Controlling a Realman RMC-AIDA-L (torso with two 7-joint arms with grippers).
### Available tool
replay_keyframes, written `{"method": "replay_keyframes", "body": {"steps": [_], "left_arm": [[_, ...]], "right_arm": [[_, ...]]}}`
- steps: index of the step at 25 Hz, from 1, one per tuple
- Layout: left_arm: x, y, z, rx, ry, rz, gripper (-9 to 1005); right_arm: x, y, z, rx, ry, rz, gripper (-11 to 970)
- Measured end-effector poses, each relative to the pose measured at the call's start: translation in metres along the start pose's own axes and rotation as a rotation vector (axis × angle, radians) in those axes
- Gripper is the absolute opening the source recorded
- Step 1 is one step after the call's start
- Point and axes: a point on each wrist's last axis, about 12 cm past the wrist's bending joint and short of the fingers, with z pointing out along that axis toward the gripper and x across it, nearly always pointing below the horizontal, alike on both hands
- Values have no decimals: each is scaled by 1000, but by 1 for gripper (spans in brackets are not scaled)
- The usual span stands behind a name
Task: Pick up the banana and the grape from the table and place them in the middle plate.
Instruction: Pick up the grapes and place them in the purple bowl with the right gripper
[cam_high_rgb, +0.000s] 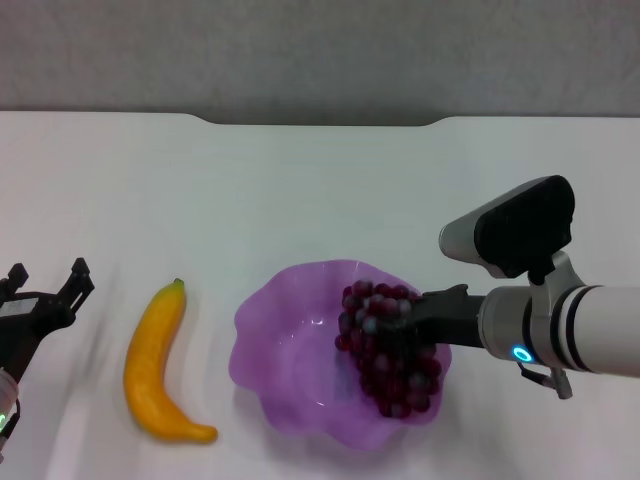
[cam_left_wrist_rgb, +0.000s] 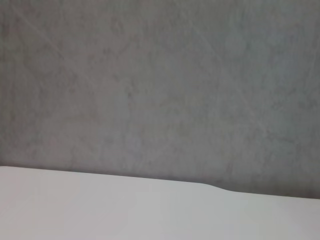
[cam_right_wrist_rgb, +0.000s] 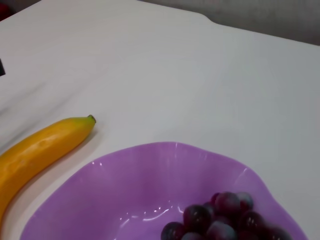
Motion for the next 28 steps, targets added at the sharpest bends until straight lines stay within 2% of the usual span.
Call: {"method": "replay_keyframes", "body": {"steps": [5,11,18,22,28], "left_arm": [[0,0,0,0,0,0,843],[1,1,-1,-2,2,0,843],[1,1,-2,-4,3,-1,843],[1,1,-2,-5,3,-1,843],[1,2,-2,-6,3,-1,843]], "right_arm": [[-2,-1,1,10,-23,-19,351],[-4,-2,-1,26,-67,-58,421],[-6,1,-5,35,-120,-75,744],[-6,13,-14,54,-232,-175,898],[6,15,-29,150,-376,-221,899]]}}
